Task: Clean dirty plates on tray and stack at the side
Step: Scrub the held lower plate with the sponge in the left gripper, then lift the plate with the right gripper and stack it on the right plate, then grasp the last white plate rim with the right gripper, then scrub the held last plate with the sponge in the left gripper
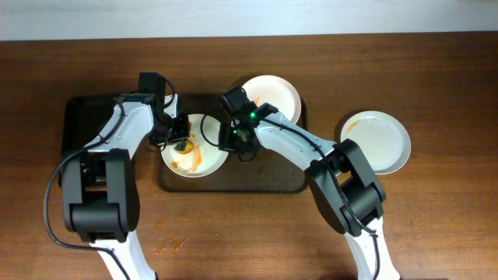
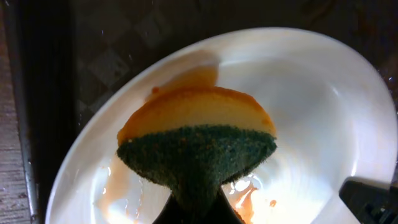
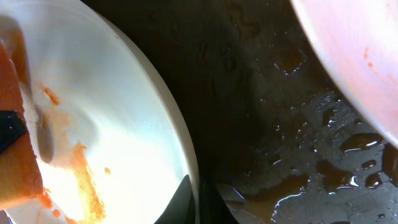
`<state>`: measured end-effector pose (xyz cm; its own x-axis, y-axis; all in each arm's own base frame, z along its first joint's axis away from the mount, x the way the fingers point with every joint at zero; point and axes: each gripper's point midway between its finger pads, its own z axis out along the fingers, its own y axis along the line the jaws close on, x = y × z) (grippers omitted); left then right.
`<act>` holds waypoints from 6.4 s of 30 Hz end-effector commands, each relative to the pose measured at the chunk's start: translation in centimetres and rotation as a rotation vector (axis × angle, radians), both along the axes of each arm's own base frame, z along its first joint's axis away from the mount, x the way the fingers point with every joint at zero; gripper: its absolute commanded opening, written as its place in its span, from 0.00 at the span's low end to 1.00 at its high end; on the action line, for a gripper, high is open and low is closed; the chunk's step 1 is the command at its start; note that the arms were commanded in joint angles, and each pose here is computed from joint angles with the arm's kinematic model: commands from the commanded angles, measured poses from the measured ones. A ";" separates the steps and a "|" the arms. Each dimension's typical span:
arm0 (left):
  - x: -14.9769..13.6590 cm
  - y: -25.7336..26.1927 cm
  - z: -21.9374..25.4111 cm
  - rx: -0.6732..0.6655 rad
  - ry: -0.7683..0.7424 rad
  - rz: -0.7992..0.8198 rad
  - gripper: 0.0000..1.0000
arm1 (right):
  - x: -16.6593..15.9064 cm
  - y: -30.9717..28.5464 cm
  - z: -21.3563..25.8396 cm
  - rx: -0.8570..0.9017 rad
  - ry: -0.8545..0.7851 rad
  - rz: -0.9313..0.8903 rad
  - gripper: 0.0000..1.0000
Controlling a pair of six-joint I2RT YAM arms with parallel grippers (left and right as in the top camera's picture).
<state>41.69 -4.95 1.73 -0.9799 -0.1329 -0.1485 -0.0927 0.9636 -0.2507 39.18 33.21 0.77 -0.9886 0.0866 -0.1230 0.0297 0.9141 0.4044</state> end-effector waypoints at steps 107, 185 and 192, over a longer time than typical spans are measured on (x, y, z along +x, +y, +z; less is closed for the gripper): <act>8.2 2.5 6.9 0.146 -0.103 0.121 0.01 | -4.4 -7.5 24.1 -1.172 -1.010 0.010 0.04; 9.8 -2.8 7.3 0.177 -0.234 -0.151 0.01 | 4.2 -6.9 0.1 -0.084 0.026 -0.207 0.35; 8.0 -2.9 4.6 0.165 -0.163 -0.170 0.01 | 4.8 -6.8 0.0 -0.081 -0.007 -0.169 0.04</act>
